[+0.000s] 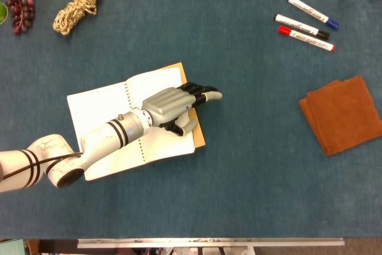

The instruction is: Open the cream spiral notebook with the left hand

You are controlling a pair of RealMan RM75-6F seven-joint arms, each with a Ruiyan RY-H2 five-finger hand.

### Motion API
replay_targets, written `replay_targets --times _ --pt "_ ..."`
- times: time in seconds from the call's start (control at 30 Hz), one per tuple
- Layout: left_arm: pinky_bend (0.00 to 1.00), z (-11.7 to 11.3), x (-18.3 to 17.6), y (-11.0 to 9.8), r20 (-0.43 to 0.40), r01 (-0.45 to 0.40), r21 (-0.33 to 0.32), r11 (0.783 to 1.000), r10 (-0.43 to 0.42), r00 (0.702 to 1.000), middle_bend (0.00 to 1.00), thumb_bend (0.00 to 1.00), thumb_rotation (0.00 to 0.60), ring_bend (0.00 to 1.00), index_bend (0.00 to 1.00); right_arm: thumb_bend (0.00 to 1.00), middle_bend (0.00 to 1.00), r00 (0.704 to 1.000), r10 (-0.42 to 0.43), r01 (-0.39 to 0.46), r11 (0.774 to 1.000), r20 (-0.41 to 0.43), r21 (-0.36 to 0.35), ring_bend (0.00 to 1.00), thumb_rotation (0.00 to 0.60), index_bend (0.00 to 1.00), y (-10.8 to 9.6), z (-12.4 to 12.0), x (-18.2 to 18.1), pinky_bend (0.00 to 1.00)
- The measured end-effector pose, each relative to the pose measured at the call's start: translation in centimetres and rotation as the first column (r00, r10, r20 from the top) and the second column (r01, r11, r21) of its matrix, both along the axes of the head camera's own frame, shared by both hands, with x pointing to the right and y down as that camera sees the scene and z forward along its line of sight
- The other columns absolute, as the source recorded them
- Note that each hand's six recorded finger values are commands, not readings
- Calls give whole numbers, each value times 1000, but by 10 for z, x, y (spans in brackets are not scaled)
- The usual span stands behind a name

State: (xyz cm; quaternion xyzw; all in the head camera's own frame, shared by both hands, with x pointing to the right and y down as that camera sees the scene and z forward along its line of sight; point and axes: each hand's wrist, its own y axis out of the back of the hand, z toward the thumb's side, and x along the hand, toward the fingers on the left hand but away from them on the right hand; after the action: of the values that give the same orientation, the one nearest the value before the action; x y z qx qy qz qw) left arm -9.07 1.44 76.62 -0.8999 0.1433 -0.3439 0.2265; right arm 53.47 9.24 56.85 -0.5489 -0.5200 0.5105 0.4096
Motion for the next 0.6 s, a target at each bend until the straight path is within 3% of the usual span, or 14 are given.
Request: replay_targets --times 0.1,0.23,0.33,0.6 --pt "0 2 -1 -2 -35 75 -55 996 -77 996 0 560 600 0 0 232 268 1000 0 0 1000 1 3 184 600 310 0 0 1 292" --pt "0 4 -3 -6 -77 178 -136 975 -189 979 0 560 600 0 0 232 268 1000 -2 2 1000 4 5 184 600 311 0 0 1 292" --pt "0 4 -8 -10 -111 267 -196 944 -292 950 0 560 600 0 0 232 268 1000 -3 3 1000 6 8 184 600 310 0 -1 1 292" --pt "0 3 -17 -14 -145 396 -278 875 -446 883 0 560 600 0 0 232 268 1000 -6 5 1000 10 14 184 600 310 0 -2 1 292"
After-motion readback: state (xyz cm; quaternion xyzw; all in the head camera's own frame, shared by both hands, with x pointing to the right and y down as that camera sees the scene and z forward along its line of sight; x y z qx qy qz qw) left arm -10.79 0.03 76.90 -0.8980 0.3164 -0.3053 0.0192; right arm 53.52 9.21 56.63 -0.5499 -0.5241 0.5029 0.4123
